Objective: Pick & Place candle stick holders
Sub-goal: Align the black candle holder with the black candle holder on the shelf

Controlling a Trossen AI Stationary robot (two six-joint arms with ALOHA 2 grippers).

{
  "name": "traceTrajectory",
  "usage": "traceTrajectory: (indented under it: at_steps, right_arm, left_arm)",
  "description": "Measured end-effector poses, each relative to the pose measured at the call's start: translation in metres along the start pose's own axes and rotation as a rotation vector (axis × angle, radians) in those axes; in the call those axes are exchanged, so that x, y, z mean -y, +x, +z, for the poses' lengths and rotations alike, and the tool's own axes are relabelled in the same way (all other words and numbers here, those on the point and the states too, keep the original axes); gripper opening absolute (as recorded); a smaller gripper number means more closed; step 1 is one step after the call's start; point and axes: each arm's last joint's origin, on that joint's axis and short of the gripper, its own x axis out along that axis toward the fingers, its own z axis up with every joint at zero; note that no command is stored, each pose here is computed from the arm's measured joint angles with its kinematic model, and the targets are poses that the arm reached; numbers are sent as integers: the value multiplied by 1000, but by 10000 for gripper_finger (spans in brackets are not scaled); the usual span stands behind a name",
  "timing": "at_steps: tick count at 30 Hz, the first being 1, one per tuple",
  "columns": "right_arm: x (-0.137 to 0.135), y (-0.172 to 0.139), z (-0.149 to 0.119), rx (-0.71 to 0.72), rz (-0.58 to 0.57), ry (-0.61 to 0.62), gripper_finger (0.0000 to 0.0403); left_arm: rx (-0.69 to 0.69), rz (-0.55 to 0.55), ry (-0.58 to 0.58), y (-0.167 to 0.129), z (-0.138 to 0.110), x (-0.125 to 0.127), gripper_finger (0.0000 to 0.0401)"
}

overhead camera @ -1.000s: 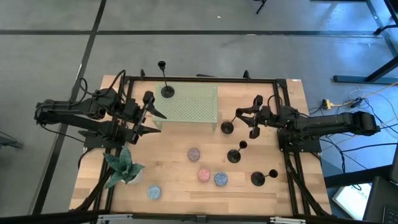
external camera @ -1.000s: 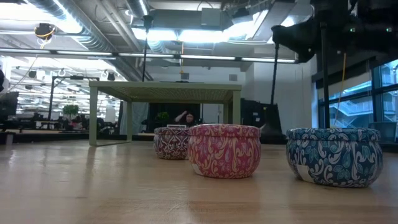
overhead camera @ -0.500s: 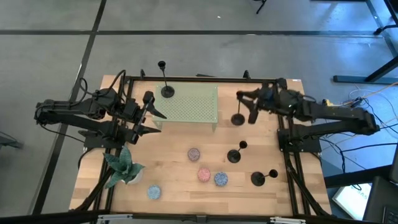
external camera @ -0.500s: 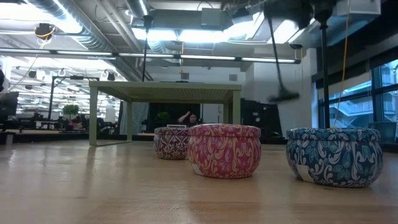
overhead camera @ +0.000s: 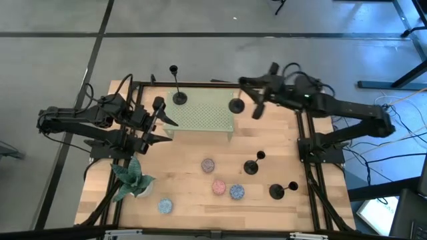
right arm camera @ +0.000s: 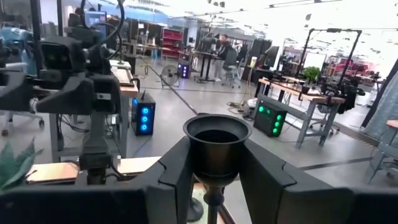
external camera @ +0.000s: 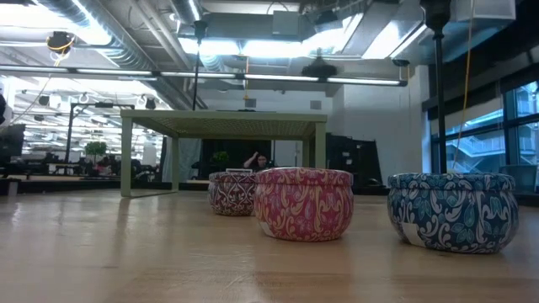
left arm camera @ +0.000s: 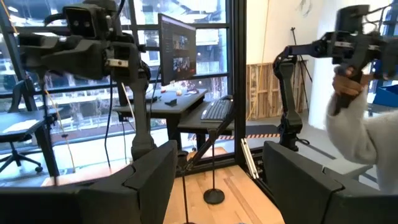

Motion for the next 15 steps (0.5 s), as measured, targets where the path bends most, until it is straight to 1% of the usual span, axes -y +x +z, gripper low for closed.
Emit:
traceTrajectory:
  at_steps: [5,7,11,15]
  right_arm:
    - [-1,48,-3,-43,-5,-31,113]
    - [0,66,-7,-51,15,-30,113]
    - [8,99,-15,-36,65,22,113]
    - [19,121,-27,-1,90,59,113]
  left_arm:
    - [-9,0,-13,0,-1,0,235]
    - [-10,0,-17,0,-1,0,235]
    - [-11,0,-16,0,-1,0,235]
    - [-12,0,-16,0,-1,0,235]
